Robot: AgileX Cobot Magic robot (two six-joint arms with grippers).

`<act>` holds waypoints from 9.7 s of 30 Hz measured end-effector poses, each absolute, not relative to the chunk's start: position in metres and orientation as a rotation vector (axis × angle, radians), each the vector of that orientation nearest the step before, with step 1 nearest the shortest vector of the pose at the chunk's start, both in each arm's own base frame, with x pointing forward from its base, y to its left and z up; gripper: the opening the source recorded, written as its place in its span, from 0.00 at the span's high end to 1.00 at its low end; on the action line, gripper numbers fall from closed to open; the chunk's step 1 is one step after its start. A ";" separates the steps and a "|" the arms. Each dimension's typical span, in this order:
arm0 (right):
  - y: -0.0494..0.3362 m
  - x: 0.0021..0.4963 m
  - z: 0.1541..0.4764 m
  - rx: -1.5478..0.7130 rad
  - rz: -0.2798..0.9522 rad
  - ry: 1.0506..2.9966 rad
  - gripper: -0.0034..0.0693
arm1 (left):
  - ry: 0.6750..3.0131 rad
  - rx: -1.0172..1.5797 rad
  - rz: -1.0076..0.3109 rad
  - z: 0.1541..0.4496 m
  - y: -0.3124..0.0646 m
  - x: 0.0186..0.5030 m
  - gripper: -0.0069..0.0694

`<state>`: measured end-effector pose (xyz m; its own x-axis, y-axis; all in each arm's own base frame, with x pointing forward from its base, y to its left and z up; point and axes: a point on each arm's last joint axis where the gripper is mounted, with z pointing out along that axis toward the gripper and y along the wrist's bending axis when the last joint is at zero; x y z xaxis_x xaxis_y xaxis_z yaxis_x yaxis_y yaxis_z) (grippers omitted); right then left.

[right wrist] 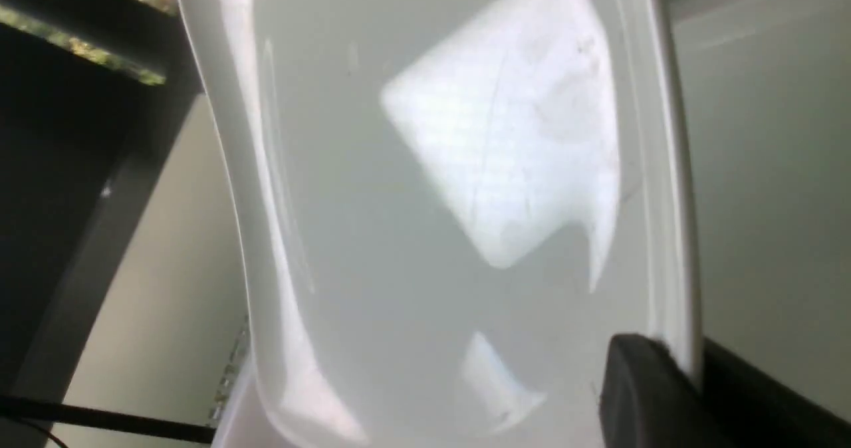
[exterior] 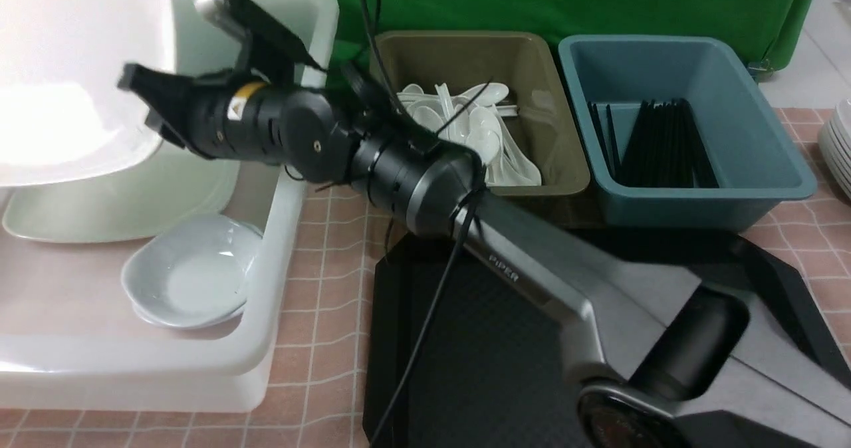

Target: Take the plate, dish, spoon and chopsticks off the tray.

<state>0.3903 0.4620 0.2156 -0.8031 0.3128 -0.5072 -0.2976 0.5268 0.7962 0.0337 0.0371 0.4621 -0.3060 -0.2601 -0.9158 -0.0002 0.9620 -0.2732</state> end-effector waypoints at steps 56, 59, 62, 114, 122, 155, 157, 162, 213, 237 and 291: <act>0.378 0.372 0.345 -0.625 0.736 2.244 0.68 | 1.907 -0.132 -0.316 0.460 0.031 0.032 0.89; 0.341 0.332 0.419 -0.811 0.663 2.177 0.88 | 1.909 -0.131 -0.320 0.459 0.030 0.032 0.89; 0.313 0.304 0.474 -0.830 0.663 2.023 0.91 | 1.911 -0.129 -0.326 0.459 0.030 0.032 0.89; 0.042 0.045 0.306 -0.586 0.600 1.544 0.89 | 2.172 0.017 -0.398 0.428 -0.015 0.059 0.88; 0.042 0.045 0.306 -0.586 0.600 1.544 0.86 | 2.160 0.015 -0.406 0.429 -0.016 0.059 0.88; 0.005 0.055 0.187 -0.062 0.082 1.800 0.75 | 2.112 0.083 -0.433 0.433 -0.020 0.060 0.88; 0.003 0.055 0.186 -0.031 0.059 1.801 0.75 | 2.110 0.100 -0.418 0.433 -0.020 0.060 0.88; 0.002 0.055 0.186 -0.012 0.043 1.811 0.73 | 2.103 0.149 -0.396 0.433 -0.020 0.060 0.88; 0.001 0.054 0.184 -0.012 0.040 1.840 0.62 | 1.786 0.406 -0.685 0.326 -0.078 0.092 0.89; 0.001 0.054 0.184 -0.012 0.040 1.840 0.62 | 1.646 -0.022 -0.195 0.223 -0.008 0.070 0.88; 0.001 0.054 0.184 -0.012 0.039 1.840 0.62 | 1.723 -0.104 -0.057 0.190 0.001 0.056 0.88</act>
